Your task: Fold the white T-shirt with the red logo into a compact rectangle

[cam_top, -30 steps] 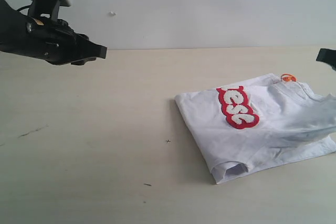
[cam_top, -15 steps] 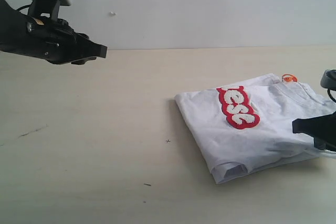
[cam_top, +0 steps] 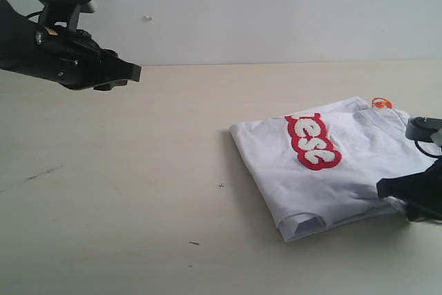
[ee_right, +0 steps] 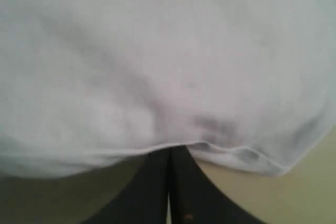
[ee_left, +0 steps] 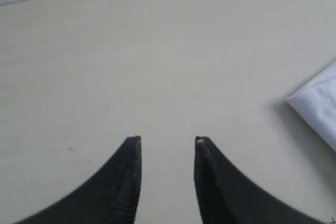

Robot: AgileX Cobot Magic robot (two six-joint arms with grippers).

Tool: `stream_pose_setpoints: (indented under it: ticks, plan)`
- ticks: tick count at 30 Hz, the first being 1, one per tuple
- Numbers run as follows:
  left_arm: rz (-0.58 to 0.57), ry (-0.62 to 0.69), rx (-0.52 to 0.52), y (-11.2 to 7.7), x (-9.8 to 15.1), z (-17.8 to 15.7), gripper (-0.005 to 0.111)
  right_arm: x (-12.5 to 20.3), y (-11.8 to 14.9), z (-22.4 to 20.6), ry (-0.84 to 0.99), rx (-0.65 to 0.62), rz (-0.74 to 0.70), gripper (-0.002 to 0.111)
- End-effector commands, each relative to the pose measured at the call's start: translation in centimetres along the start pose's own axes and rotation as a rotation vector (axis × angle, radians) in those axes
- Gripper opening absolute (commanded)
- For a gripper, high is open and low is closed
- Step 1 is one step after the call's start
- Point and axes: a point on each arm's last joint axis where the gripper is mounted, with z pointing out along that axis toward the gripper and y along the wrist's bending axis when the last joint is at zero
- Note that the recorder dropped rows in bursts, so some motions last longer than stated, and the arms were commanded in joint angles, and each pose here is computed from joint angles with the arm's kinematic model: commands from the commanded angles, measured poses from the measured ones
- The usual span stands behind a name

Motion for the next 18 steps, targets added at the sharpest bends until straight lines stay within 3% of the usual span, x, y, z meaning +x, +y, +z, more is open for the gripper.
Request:
stream_pose_setpoints:
  ticks: [1,11,15,18]
  plan:
    - [-0.006,-0.001,0.002,0.0,0.0,-0.1,0.035,-2.6,0.5,-2.8,-0.080,-0.019,-0.047,0.000]
    - [-0.001,-0.036,-0.008,0.1,-0.3,-0.1,0.035,-4.5,1.6,-9.2,-0.266,-0.077,-0.061,0.000]
    - [0.000,-0.036,-0.008,0.1,-0.3,-0.1,0.035,-4.8,1.7,-9.1,-0.299,-0.092,-0.075,0.000]
    - [0.000,-0.036,-0.008,0.1,-0.3,-0.1,0.035,-4.7,2.0,-6.8,-0.211,-0.117,-0.081,0.000]
